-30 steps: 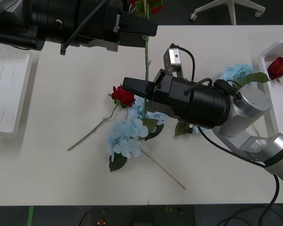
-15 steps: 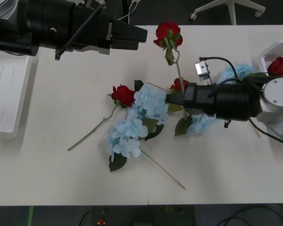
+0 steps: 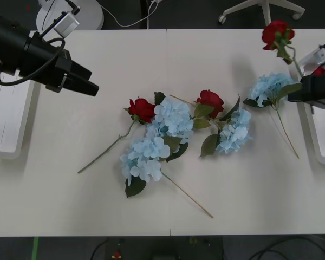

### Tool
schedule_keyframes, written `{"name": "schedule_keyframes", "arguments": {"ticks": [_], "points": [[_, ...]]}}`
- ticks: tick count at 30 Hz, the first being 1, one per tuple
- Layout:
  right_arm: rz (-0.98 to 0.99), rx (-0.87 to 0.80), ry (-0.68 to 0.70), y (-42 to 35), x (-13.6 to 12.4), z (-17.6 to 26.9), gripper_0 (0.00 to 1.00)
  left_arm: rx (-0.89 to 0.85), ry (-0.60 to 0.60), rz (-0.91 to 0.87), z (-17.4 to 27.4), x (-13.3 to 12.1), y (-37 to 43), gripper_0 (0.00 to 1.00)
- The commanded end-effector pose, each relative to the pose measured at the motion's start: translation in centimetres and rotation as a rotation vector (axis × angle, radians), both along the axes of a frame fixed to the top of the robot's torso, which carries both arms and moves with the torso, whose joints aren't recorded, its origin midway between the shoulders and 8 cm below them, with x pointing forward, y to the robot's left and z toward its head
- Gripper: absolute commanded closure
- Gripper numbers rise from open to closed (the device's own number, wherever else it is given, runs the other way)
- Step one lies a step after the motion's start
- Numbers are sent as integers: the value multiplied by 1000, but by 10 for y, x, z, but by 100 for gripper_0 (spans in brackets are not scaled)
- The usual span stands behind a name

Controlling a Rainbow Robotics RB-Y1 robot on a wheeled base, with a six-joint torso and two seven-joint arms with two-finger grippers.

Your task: Put the red flowers into the right box and the blue flowers into the left box

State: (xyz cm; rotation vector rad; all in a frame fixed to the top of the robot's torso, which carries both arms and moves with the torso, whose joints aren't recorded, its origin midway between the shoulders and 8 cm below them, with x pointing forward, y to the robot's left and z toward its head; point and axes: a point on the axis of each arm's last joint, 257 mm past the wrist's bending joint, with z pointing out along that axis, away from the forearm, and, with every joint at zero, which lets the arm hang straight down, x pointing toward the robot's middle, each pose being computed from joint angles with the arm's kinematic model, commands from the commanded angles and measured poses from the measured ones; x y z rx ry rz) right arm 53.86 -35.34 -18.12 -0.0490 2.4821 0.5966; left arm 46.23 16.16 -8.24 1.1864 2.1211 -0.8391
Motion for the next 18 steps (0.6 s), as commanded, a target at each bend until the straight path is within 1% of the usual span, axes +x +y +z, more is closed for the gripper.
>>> {"name": "schedule_keyframes", "arguments": {"ticks": [1,6,10,14,18], "points": [[-82,-227,-69,-83,10,51,100,161,-26,22,-12,0,43,0],[-142,-445,-2,-154,-13,51,100,295,-31,66,-37,6,54,0],[-208,-536,62,-202,-30,39,100,368,-9,133,-58,8,48,0],[-265,-577,82,-232,-34,20,100,404,21,186,-80,13,41,0],[-300,-635,69,-252,-29,-2,100,435,27,199,-102,23,38,0]]}}
